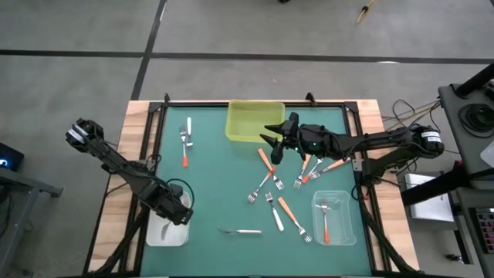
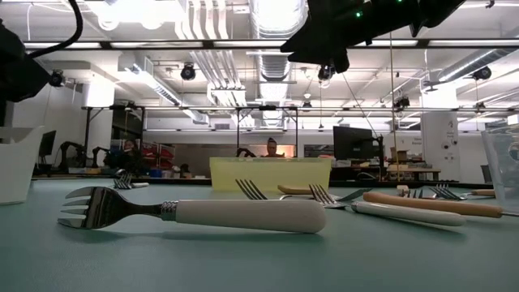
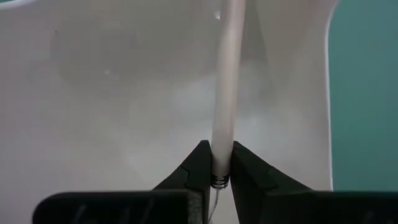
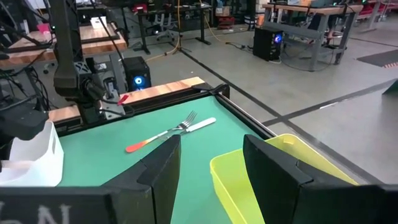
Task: Sort silverware by color (type)
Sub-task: Put the white fork into the white bin, then put the yellow fork into the yellow bin
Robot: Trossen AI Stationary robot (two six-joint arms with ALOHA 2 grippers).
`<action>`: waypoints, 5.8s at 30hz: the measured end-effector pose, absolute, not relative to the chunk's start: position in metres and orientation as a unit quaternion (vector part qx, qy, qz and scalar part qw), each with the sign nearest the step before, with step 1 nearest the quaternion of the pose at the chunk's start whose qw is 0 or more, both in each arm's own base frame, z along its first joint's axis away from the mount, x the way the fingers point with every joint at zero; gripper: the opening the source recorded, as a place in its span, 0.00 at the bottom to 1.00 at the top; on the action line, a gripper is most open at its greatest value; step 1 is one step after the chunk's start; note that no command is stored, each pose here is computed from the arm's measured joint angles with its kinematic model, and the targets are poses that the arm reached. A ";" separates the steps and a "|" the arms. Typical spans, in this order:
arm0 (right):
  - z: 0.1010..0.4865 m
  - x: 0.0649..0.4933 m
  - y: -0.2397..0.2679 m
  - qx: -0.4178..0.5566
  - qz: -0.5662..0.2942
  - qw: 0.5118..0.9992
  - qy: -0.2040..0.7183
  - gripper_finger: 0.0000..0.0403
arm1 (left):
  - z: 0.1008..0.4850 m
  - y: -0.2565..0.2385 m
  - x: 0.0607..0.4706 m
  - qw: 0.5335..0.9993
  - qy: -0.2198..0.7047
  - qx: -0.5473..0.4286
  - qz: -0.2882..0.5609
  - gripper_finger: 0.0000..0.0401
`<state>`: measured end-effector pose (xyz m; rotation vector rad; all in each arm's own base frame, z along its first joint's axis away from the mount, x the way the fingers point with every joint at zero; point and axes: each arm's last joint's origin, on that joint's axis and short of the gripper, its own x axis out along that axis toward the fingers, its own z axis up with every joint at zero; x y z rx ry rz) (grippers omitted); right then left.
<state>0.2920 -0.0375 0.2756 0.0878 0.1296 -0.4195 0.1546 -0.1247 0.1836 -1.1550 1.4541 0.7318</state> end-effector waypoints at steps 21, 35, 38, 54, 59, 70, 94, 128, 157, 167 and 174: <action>0.276 0.292 -0.037 0.042 -0.208 0.975 0.065 0.41 | 0.180 -0.122 0.155 0.563 0.584 -0.485 0.327 0.09; 0.276 0.292 -0.037 0.041 -0.208 0.975 0.065 0.41 | 0.180 -0.122 0.154 0.560 0.587 -0.485 0.325 0.14; 0.276 0.292 -0.037 0.041 -0.208 0.975 0.065 0.41 | 0.180 -0.122 0.154 0.556 0.592 -0.486 0.324 0.16; 0.276 0.292 -0.037 0.037 -0.207 0.975 0.065 0.41 | 0.216 -0.131 0.167 0.655 0.603 -0.421 0.175 0.19; 0.276 0.292 -0.037 0.038 -0.207 0.975 0.065 0.41 | 0.230 -0.121 0.165 0.692 0.585 -0.391 0.163 0.19; 0.269 0.291 -0.037 0.108 -0.213 0.967 0.085 0.33 | 0.264 -0.079 0.154 0.822 0.455 -0.314 0.136 0.19; 0.266 0.295 -0.031 0.222 -0.210 0.942 0.139 0.20 | 0.302 -0.014 0.174 0.952 0.281 0.047 0.112 0.19; 0.248 0.390 -0.032 0.234 -0.266 0.782 0.513 0.20 | 0.306 0.005 0.116 0.975 0.099 0.136 0.147 0.19; 0.177 0.400 -0.057 0.252 -0.295 0.691 0.610 0.47 | 0.307 0.006 0.109 0.978 0.072 0.123 0.152 0.19; 0.153 0.404 -0.059 0.242 -0.293 0.675 0.632 0.46 | 0.307 0.006 0.110 0.978 0.073 0.123 0.151 0.19; 0.147 0.406 -0.059 0.241 -0.293 0.673 0.635 0.39 | 0.307 0.006 0.110 0.978 0.074 0.125 0.151 0.19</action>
